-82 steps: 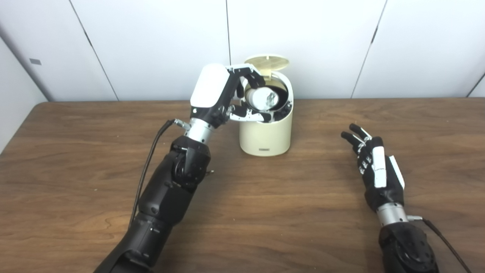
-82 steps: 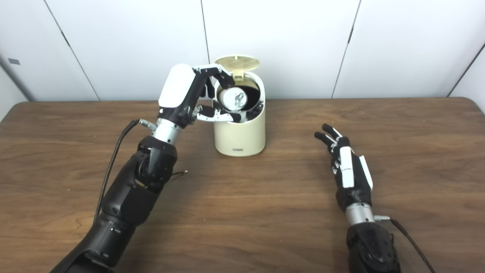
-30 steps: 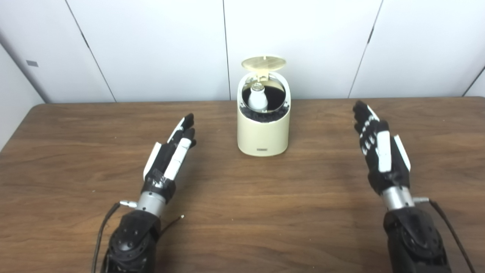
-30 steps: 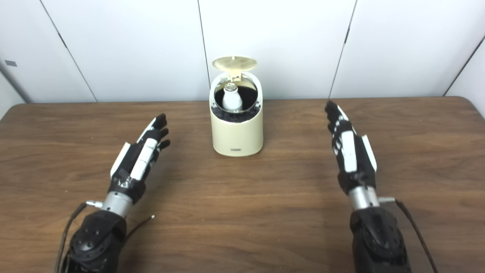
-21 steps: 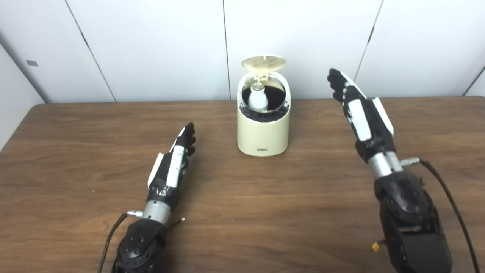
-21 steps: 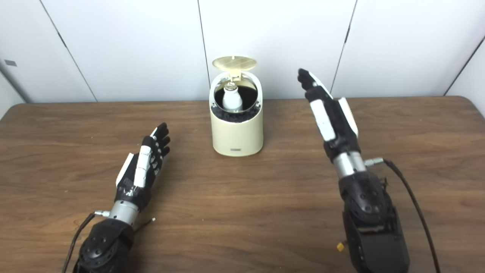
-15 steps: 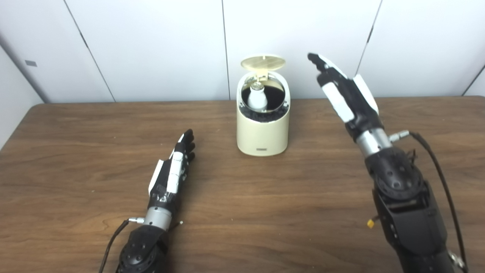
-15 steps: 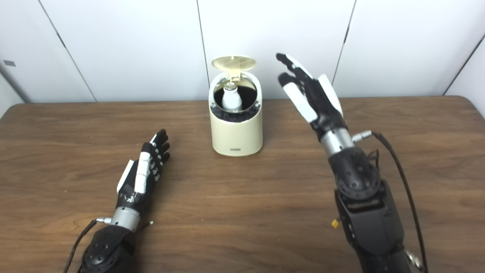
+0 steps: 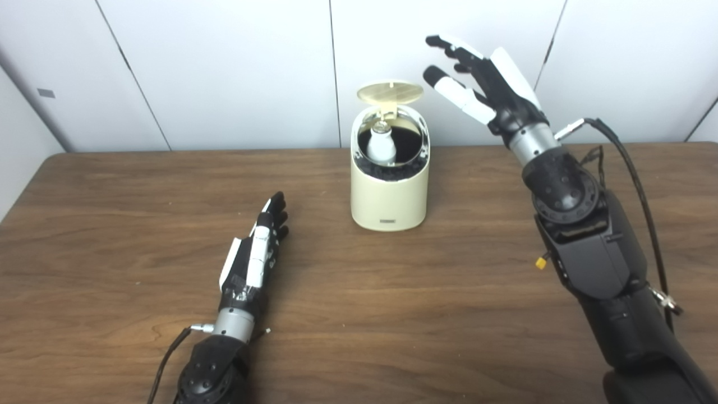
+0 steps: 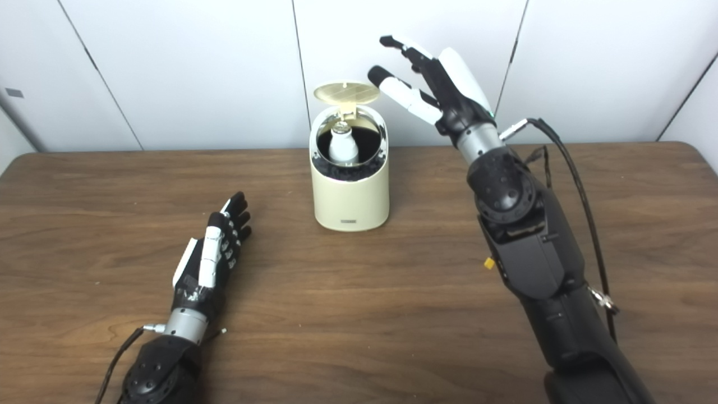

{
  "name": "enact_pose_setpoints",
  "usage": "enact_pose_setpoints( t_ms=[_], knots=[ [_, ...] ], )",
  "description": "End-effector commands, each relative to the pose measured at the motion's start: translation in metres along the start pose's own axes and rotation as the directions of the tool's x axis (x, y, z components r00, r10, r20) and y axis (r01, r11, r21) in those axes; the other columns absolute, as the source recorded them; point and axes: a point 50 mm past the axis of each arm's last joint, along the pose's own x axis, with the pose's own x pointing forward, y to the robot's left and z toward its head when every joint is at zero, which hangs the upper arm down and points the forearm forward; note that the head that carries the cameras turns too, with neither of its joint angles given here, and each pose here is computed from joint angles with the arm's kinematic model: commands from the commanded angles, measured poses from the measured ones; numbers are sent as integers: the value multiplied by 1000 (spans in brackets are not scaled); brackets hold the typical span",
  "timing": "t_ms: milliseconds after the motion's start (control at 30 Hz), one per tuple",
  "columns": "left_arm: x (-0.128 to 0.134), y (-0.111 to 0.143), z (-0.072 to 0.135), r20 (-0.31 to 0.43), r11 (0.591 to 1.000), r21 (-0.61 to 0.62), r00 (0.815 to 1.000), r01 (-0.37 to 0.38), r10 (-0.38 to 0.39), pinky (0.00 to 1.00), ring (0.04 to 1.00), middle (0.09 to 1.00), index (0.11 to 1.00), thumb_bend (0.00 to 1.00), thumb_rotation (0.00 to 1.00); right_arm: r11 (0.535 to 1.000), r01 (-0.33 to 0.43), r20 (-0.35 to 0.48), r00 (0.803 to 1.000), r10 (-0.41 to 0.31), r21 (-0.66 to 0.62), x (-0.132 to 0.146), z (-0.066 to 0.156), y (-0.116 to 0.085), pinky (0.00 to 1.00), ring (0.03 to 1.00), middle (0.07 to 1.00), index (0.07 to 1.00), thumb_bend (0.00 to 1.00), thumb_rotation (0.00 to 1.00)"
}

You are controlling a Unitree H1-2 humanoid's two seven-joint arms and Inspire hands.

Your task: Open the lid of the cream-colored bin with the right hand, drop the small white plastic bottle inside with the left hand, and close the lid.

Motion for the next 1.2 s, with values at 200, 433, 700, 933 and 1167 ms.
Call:
enact_pose_setpoints(
  t_ms=[200,433,700,933,1167],
  knots=[
    [3,-4,7,40,999,-38,999,-5,6,985,1000,1000,1000,661,1000,991,3,84,996,8,-133,19,23,-10,983,1000,999,766,603,1000],
    [4,-6,6,35,1000,-25,999,9,-9,989,1000,1000,1000,670,1000,986,-11,84,996,25,-165,22,26,-6,1000,1000,1000,709,626,1000],
    [5,-7,4,35,999,-40,999,-3,4,987,1000,1000,1000,656,967,981,-28,95,994,46,-192,16,25,-7,999,1000,1000,662,635,1000],
    [6,-6,2,35,999,-36,999,-7,8,984,1000,1000,1000,654,947,977,-37,114,992,62,-210,12,22,-8,1000,1000,1000,655,637,1000],
    [7,-6,-1,22,999,-47,1000,2,-1,991,1000,1000,1000,652,923,974,-47,109,991,73,-224,6,21,-4,1000,1000,1000,667,648,1000]
  ],
)
